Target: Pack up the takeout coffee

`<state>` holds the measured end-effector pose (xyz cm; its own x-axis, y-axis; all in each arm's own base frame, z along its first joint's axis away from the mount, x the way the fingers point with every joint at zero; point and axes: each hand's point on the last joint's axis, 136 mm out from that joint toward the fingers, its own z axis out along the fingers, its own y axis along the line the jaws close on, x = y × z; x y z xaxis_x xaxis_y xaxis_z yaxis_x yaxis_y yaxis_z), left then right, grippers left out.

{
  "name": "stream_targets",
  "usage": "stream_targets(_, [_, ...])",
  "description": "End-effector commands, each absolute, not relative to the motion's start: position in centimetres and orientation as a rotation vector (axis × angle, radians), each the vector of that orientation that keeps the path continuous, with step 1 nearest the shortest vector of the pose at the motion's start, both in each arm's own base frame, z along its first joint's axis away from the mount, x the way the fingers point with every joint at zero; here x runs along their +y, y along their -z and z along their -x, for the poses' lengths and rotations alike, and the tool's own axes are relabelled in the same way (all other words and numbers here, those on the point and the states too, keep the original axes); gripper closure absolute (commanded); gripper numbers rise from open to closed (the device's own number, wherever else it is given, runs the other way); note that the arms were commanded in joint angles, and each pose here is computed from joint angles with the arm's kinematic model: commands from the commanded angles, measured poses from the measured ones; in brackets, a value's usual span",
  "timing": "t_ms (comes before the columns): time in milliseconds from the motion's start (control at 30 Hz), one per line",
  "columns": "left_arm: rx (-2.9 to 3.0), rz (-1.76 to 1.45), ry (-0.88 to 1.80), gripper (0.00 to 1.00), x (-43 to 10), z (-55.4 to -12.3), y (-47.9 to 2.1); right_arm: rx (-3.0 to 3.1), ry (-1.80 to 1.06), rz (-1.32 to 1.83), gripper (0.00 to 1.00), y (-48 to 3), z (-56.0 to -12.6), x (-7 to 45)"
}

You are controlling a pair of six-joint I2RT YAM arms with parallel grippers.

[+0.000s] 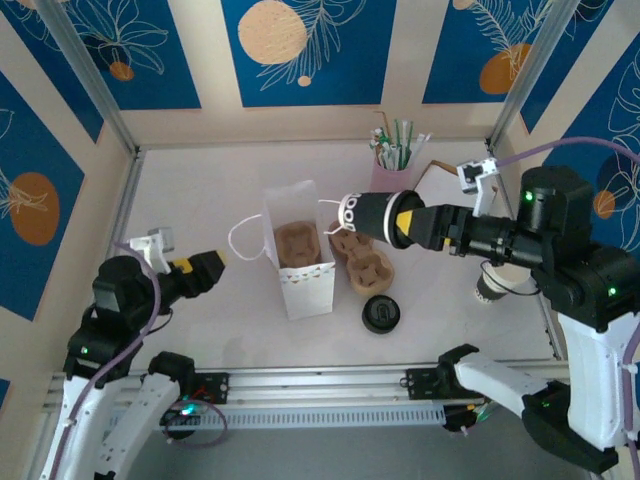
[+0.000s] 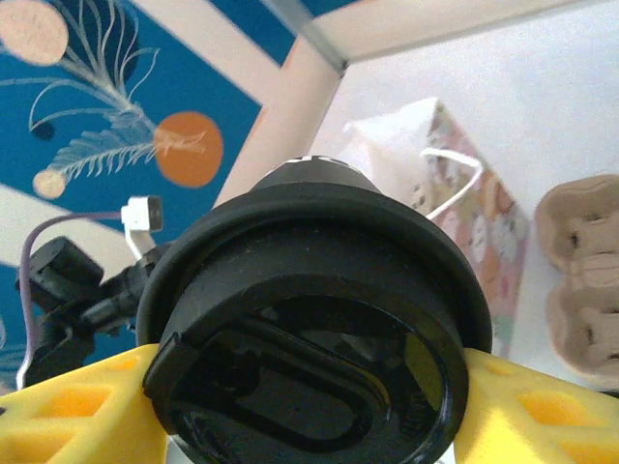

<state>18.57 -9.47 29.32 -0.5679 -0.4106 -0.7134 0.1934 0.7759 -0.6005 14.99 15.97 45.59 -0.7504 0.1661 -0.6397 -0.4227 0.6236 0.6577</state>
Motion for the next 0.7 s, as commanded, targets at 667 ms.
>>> stream_targets(667, [2.228, 0.253, 0.704, 0.5, -8.1, -17.1, -22.0, 2.538, -0.543, 0.413, 0.4, -39.9, -18.6, 24.6])
